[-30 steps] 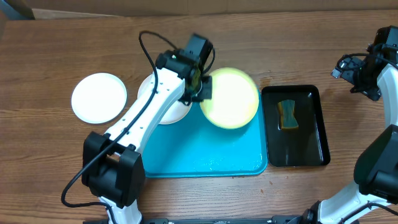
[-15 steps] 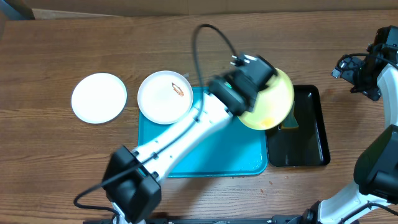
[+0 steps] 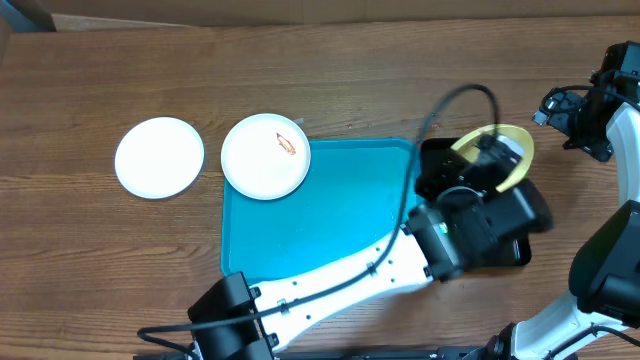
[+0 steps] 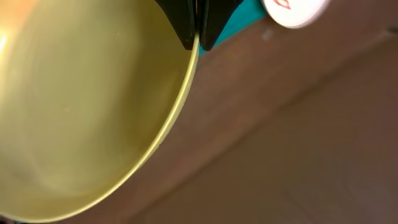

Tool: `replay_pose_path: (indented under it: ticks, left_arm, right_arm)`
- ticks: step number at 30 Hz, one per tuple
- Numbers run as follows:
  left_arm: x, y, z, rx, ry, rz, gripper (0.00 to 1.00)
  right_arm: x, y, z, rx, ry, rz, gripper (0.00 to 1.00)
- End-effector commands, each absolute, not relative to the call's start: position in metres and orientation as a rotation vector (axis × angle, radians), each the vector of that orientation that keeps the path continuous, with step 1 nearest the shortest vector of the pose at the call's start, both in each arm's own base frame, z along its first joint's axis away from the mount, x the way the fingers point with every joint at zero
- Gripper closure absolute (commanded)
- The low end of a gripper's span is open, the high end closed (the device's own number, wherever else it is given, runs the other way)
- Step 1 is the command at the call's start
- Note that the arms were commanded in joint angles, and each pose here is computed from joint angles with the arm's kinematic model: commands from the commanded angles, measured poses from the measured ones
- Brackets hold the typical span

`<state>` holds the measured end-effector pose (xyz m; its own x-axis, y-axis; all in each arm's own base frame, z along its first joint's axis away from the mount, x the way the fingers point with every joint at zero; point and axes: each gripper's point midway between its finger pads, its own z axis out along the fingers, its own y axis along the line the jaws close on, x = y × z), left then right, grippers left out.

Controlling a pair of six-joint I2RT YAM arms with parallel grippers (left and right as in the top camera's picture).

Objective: Clean dirty plates on tray and stack at the side

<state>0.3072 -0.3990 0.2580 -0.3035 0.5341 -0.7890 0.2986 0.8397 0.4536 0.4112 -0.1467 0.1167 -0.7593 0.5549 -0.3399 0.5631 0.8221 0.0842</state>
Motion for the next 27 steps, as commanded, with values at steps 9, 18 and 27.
replay_pose_path:
  ticks: [9, 18, 27]
  left_arm:
    - [0.288, -0.394, 0.332, 0.586, 1.619, 0.625, 0.96]
    - [0.287, -0.393, 0.343, 0.552, 1.6, 0.649, 0.96]
    - [0.29, -0.394, 0.341, 0.516, 1.614, 0.597, 0.96]
  right_arm:
    - [0.412, -0.147, 0.122, 0.843, 2.637, -0.033, 0.0]
    - [0.412, -0.147, 0.122, 0.843, 2.637, -0.033, 0.0]
    - [0.412, -0.147, 0.122, 0.843, 2.637, -0.033, 0.0]
